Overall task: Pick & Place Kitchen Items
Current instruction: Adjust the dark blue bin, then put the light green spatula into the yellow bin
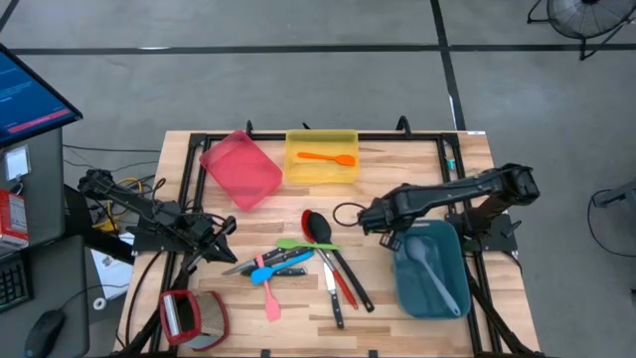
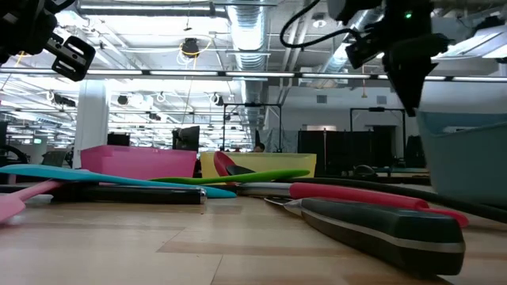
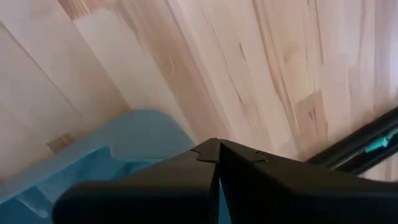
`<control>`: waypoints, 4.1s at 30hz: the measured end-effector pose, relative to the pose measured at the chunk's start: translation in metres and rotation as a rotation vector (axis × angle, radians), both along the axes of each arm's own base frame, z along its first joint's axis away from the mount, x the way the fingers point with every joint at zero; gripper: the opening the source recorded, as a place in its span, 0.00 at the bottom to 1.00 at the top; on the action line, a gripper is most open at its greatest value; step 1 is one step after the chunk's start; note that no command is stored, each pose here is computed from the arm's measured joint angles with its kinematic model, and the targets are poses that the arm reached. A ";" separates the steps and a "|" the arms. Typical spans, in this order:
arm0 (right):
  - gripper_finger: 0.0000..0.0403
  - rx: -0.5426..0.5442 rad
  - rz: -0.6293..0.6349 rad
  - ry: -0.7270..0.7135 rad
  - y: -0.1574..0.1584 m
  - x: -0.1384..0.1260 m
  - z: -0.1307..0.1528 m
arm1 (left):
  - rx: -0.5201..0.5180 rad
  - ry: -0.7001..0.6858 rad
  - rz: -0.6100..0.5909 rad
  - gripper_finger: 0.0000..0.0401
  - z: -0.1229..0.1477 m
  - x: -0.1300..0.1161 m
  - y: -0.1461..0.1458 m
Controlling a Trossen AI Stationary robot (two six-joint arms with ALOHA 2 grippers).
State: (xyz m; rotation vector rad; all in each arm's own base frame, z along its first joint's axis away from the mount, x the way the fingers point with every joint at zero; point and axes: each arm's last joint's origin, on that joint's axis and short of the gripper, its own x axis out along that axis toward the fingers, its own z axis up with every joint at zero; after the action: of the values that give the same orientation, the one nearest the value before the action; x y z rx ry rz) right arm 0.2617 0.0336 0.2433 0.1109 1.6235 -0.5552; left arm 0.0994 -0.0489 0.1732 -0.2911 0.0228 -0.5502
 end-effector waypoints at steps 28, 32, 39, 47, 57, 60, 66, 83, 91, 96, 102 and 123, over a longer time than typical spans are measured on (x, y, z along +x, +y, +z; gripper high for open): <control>0.22 0.037 0.252 -0.702 0.005 0.108 0.058 | 0.005 0.011 0.000 0.02 -0.001 0.002 -0.001; 0.39 0.079 0.331 -0.652 0.008 0.125 0.035 | 0.011 0.024 0.009 0.02 -0.002 0.004 -0.002; 0.62 0.131 0.353 -0.560 0.014 0.146 -0.008 | 0.020 0.045 0.017 0.02 -0.005 0.006 -0.002; 0.62 0.194 0.371 -0.496 0.022 0.154 -0.037 | 0.026 0.059 0.019 0.02 -0.006 0.008 -0.003; 0.62 0.194 0.393 -0.435 0.026 0.160 -0.061 | 0.021 0.048 0.019 0.02 -0.005 0.008 -0.003; 0.62 0.207 0.397 -0.400 0.026 0.160 -0.072 | 0.021 0.048 0.019 0.02 -0.005 0.008 -0.003; 0.62 0.210 0.416 -0.363 0.025 0.161 -0.080 | 0.018 0.041 0.020 0.02 -0.004 0.008 -0.003; 0.32 0.237 0.421 -0.316 0.016 0.158 -0.087 | 0.012 0.029 0.020 0.02 -0.003 0.008 -0.003; 0.27 0.247 0.433 -0.301 0.017 0.156 -0.088 | 0.012 0.028 0.020 0.02 -0.003 0.008 -0.003; 0.18 0.261 0.431 -0.300 0.015 0.156 -0.088 | 0.011 0.026 0.020 0.02 -0.003 0.008 -0.003; 0.03 0.262 0.418 -0.313 0.012 0.157 -0.085 | 0.010 0.024 0.020 0.02 -0.002 0.008 -0.003; 0.00 0.315 0.407 -0.324 0.001 0.165 -0.065 | 0.010 0.023 0.020 0.02 -0.002 0.008 -0.003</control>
State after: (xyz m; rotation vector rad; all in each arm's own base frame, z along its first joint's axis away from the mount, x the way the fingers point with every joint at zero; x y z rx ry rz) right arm 0.4270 0.0344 0.1783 0.0948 1.3540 0.0349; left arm 0.1072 -0.0517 0.1709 -0.2879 0.0452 -0.5269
